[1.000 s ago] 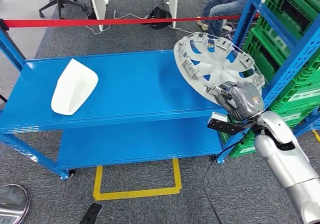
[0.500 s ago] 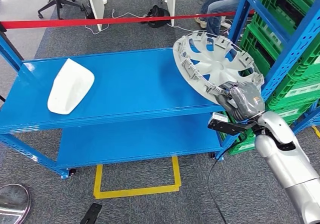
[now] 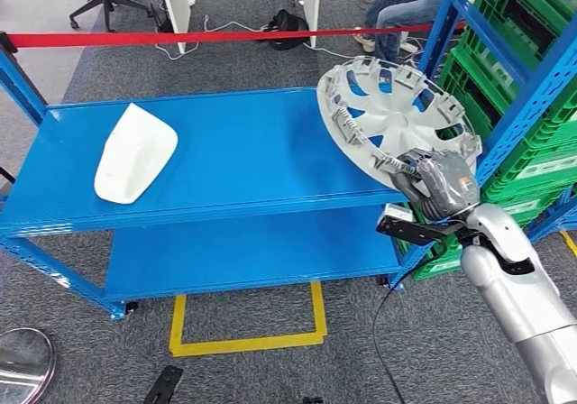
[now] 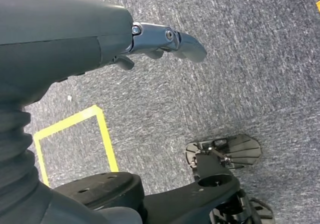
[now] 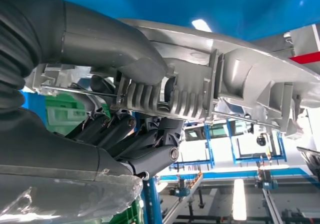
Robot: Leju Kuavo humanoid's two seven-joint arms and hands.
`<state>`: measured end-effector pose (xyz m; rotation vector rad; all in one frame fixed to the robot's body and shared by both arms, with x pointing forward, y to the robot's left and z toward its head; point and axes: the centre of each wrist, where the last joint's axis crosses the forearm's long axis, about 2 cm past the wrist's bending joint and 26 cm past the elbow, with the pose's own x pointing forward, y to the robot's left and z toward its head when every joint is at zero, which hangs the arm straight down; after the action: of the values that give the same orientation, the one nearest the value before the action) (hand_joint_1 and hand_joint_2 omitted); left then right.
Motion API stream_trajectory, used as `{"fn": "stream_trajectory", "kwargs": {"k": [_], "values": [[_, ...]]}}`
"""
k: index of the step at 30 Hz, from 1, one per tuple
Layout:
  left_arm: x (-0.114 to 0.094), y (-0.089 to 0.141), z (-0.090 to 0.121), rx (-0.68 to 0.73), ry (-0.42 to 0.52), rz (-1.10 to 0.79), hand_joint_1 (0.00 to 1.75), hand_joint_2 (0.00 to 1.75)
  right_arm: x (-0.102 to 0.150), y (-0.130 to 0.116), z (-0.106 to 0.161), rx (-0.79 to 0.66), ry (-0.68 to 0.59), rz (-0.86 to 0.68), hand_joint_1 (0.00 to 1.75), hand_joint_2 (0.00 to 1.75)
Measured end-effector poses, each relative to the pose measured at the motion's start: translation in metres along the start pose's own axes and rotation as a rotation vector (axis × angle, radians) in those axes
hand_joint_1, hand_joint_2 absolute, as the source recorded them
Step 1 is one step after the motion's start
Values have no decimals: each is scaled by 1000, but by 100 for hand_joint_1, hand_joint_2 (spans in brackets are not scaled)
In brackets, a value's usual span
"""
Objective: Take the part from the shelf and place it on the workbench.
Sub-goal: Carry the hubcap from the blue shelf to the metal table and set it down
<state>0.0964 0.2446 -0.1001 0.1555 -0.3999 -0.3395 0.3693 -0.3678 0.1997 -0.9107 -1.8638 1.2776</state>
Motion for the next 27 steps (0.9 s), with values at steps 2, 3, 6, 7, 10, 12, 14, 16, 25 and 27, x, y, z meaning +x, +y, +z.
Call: {"fn": "stream_trajectory", "kwargs": {"k": [2, 3, 6, 7, 10, 12, 14, 16, 25, 27], "values": [[0, -1, 0, -3, -2, 1, 0, 175, 0, 1, 1, 2, 1, -1, 175, 175], [0, -1, 0, -3, -3, 1, 0, 175, 0, 1, 1, 2, 0, -1, 175, 175], [1, 0, 0, -1, -7, 0, 0, 175, 1, 1, 0, 2, -9, -1, 175, 175], [1, 0, 0, -1, -7, 0, 0, 175, 1, 1, 0, 3, -13, -1, 175, 175], [2, 1, -1, 0, -8, -1, 0, 175, 2, 2, -1, 4, -20, -1, 175, 175], [3, 1, -1, 1, -10, -1, 0, 175, 2, 1, -2, 2, -21, 0, 175, 175], [2, 1, -1, 1, -9, -1, 0, 175, 2, 0, -2, 1, -20, 1, 175, 175], [2, 1, 0, 0, -7, -1, 0, 175, 2, 0, -2, 1, -20, 1, 175, 175], [1, 1, 0, 1, -7, 0, 0, 175, 1, -2, -4, -6, -15, 5, 175, 175], [2, 1, -1, 2, -8, 0, 0, 175, 1, -2, -4, -6, -15, 4, 175, 175]]}}
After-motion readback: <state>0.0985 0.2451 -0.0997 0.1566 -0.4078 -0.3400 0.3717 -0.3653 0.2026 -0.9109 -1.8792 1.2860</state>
